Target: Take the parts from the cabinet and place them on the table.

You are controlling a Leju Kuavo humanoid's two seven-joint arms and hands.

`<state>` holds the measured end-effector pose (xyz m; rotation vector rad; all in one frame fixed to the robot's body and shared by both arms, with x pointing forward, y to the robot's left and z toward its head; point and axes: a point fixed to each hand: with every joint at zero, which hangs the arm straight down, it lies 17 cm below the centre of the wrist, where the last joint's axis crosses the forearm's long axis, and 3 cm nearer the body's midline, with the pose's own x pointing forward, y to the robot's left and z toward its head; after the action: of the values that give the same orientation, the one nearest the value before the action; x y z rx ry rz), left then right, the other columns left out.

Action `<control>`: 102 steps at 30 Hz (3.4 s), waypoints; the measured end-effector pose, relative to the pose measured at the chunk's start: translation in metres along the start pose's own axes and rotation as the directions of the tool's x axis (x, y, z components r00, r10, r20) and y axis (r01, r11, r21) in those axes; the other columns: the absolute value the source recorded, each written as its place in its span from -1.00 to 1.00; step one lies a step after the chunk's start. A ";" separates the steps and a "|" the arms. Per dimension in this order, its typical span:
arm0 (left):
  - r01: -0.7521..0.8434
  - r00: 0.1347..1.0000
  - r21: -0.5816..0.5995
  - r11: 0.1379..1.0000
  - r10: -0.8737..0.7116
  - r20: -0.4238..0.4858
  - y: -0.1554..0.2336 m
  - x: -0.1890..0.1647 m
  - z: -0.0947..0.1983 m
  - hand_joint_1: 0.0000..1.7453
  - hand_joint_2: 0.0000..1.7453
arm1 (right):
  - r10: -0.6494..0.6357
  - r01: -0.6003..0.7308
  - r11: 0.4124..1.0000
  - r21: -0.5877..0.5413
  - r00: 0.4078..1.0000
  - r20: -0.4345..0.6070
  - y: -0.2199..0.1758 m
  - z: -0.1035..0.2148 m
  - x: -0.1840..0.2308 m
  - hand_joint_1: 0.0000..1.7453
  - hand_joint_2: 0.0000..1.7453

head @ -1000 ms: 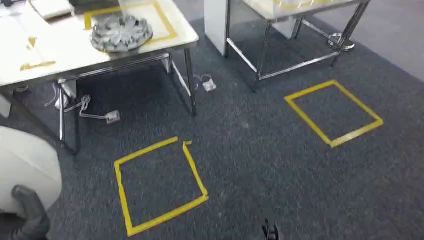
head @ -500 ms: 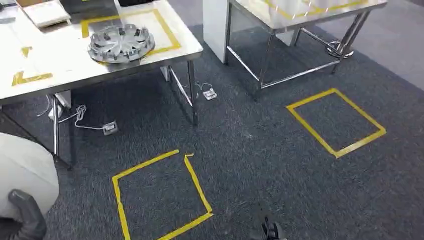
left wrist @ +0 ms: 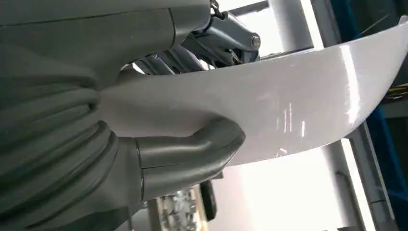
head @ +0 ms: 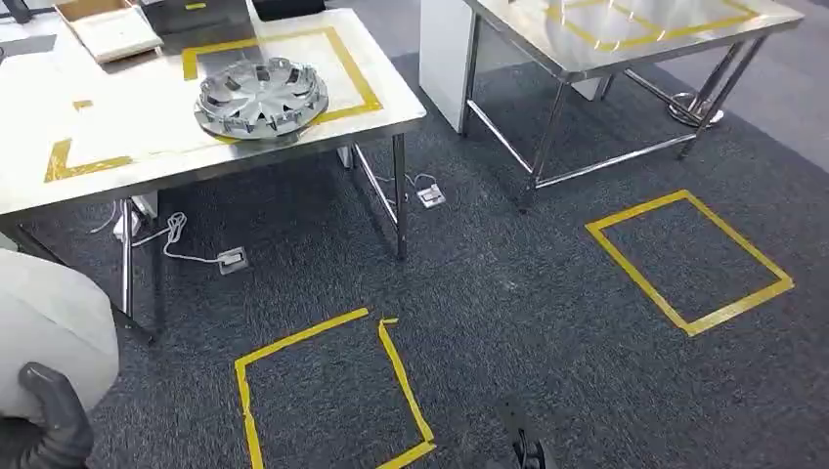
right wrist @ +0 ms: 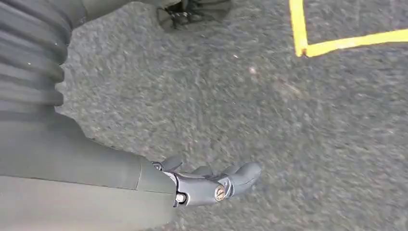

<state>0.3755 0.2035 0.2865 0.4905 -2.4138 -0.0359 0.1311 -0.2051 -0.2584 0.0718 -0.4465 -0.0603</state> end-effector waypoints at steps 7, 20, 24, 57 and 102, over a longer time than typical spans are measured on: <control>0.004 1.000 -0.013 1.000 -0.004 0.006 -0.002 0.001 0.000 1.00 1.00 | 0.007 -0.007 1.000 0.004 1.000 -0.004 0.000 0.001 -0.002 -1.00 1.00; -0.002 1.000 -0.013 1.000 0.002 0.012 -0.003 0.000 -0.003 1.00 1.00 | -0.029 0.029 1.000 -0.001 1.000 0.001 0.000 0.000 0.000 -1.00 1.00; 0.002 1.000 -0.011 1.000 -0.002 0.011 -0.002 -0.001 -0.004 1.00 1.00 | -0.042 0.042 0.999 -0.007 0.999 -0.007 -0.001 0.001 -0.005 -1.00 1.00; 0.055 0.998 0.007 0.998 -0.055 0.003 0.017 -0.011 -0.001 1.00 1.00 | -0.051 0.051 0.999 -0.005 0.999 0.018 0.002 0.000 0.005 -1.00 1.00; 0.903 0.374 -0.353 0.246 -0.854 0.361 -0.031 -0.186 -0.024 1.00 1.00 | 0.010 -0.010 1.000 0.012 1.000 -0.015 0.005 0.001 -0.004 -1.00 1.00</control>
<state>0.5330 0.2429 0.1874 1.5634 -1.7220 -1.2005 0.1272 -0.2004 -0.2590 0.0814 -0.4324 -0.0470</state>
